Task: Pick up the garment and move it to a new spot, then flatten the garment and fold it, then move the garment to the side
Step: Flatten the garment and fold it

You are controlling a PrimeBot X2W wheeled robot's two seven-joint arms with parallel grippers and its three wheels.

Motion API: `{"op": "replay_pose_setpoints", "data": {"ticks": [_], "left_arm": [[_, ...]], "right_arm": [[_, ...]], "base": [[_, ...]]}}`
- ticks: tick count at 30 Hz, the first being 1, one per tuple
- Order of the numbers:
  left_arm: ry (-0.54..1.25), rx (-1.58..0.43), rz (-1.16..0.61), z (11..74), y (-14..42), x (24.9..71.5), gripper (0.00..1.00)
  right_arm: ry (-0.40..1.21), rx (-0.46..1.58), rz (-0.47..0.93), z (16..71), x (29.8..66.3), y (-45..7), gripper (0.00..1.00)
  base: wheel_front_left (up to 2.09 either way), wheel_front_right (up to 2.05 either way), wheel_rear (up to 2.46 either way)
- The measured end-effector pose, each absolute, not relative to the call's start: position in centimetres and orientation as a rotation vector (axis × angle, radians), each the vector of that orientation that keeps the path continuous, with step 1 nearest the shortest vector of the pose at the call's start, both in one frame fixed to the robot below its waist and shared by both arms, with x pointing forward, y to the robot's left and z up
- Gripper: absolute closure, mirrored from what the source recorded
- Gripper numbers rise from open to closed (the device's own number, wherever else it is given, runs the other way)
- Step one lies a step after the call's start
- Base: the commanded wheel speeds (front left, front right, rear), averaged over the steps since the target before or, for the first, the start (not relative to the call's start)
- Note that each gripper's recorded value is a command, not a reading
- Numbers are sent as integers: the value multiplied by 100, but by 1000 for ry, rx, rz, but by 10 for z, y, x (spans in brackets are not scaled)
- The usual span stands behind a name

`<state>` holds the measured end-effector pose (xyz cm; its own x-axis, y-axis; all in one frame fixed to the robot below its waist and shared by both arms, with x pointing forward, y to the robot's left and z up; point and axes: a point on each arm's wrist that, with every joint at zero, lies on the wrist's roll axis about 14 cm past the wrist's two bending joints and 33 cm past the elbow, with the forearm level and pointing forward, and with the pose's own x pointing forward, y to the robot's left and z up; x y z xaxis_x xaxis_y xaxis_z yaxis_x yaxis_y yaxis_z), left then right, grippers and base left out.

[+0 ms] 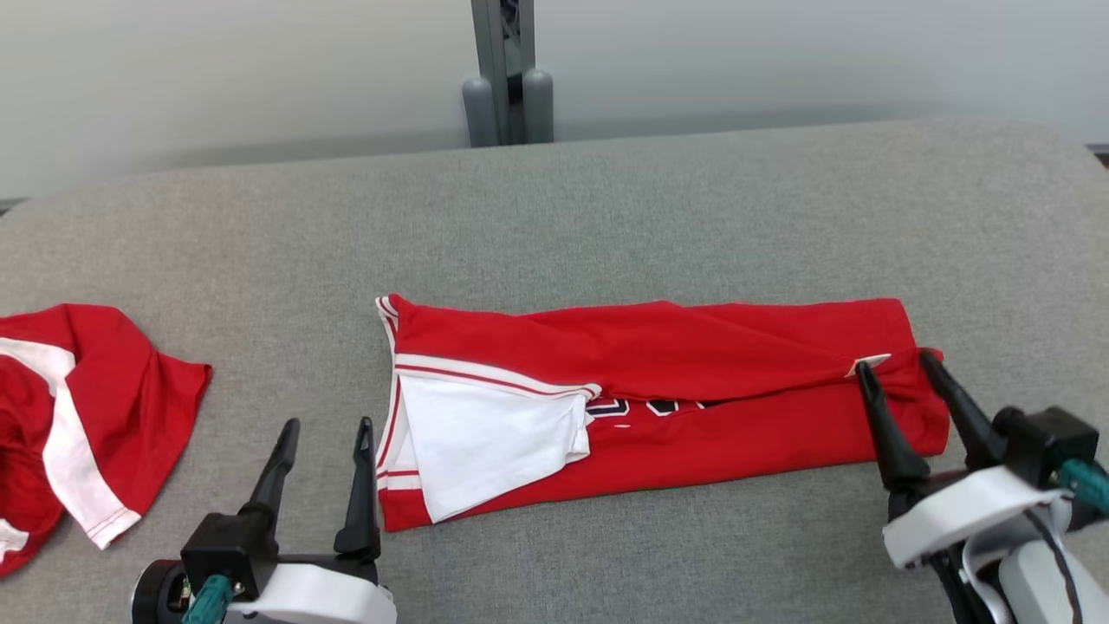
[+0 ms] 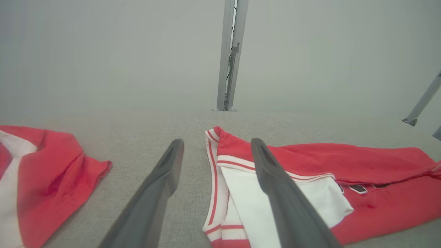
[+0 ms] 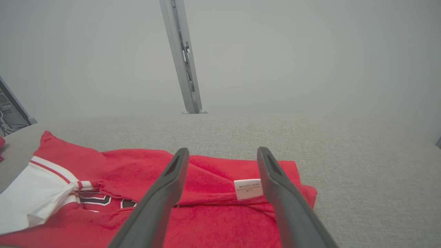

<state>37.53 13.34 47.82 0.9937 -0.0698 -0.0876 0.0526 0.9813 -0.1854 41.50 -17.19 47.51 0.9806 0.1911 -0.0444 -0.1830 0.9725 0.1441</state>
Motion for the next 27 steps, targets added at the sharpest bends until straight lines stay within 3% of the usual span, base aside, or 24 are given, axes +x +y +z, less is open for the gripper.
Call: {"op": "replay_pose_setpoints", "data": {"ticks": [12,27], "left_arm": [[53,-159,-22,480,135,335,0],[18,-121,-45,483,133,326,0]], "right_arm": [[68,185,142,465,369,-170,0],[44,202,127,471,365,-171,0]], "base": [[0,0,0],[0,0,0]]}}
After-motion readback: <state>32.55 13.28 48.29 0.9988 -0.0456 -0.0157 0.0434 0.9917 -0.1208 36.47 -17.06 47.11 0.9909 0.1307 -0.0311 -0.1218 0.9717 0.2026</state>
